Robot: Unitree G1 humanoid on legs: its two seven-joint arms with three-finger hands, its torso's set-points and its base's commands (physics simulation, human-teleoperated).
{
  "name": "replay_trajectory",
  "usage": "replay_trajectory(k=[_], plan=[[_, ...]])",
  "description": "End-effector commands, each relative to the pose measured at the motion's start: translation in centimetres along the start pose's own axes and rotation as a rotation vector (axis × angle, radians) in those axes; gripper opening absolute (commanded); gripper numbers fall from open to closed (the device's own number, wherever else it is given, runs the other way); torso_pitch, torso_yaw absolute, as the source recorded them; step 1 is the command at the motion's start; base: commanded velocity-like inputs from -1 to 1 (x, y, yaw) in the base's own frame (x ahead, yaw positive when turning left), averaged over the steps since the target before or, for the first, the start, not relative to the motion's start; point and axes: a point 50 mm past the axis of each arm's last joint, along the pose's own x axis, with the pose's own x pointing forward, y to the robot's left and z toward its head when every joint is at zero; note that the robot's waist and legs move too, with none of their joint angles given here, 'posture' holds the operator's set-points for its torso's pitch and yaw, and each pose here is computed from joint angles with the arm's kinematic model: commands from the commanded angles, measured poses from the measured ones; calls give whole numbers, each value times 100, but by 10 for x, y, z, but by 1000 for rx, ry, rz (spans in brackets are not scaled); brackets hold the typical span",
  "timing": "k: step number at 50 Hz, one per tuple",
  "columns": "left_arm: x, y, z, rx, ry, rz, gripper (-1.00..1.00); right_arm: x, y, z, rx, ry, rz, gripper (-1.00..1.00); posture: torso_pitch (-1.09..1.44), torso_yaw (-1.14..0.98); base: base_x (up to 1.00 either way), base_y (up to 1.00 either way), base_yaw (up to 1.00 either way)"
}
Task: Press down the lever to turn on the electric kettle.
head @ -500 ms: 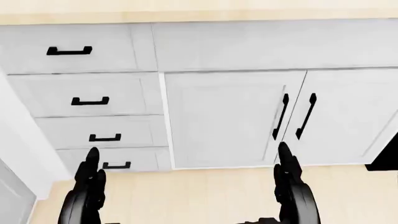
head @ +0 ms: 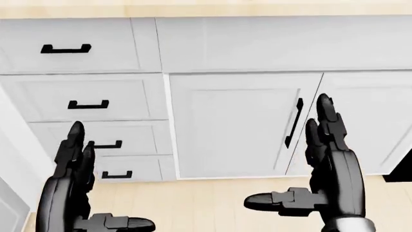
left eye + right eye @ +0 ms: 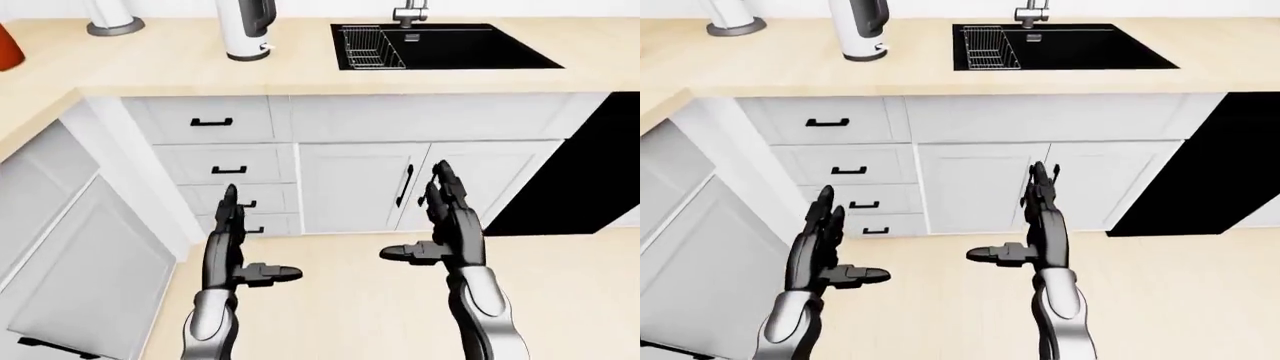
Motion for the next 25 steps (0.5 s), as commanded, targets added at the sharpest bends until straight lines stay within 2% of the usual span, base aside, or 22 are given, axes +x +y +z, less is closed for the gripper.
replay_trajectory(k=[1,7,10,11,25], plan=[[1,0,21,6,-90,4,100,1,-1,23,-17,-96,-3,100,0,0,0,0,0],[-6,3,58,16,-157,20,100,0,-2,43,-34,-147,-6,100,0,0,0,0,0],[-11,3,72,19,-181,20,100,0,1,53,-102,-178,-11,100,0,0,0,0,0],[-12,2,76,20,-189,17,100,0,1,58,-96,-184,-8,100,0,0,0,0,0],[-26,8,103,28,-263,63,100,3,2,77,-105,-245,-6,100,0,0,0,0,0]])
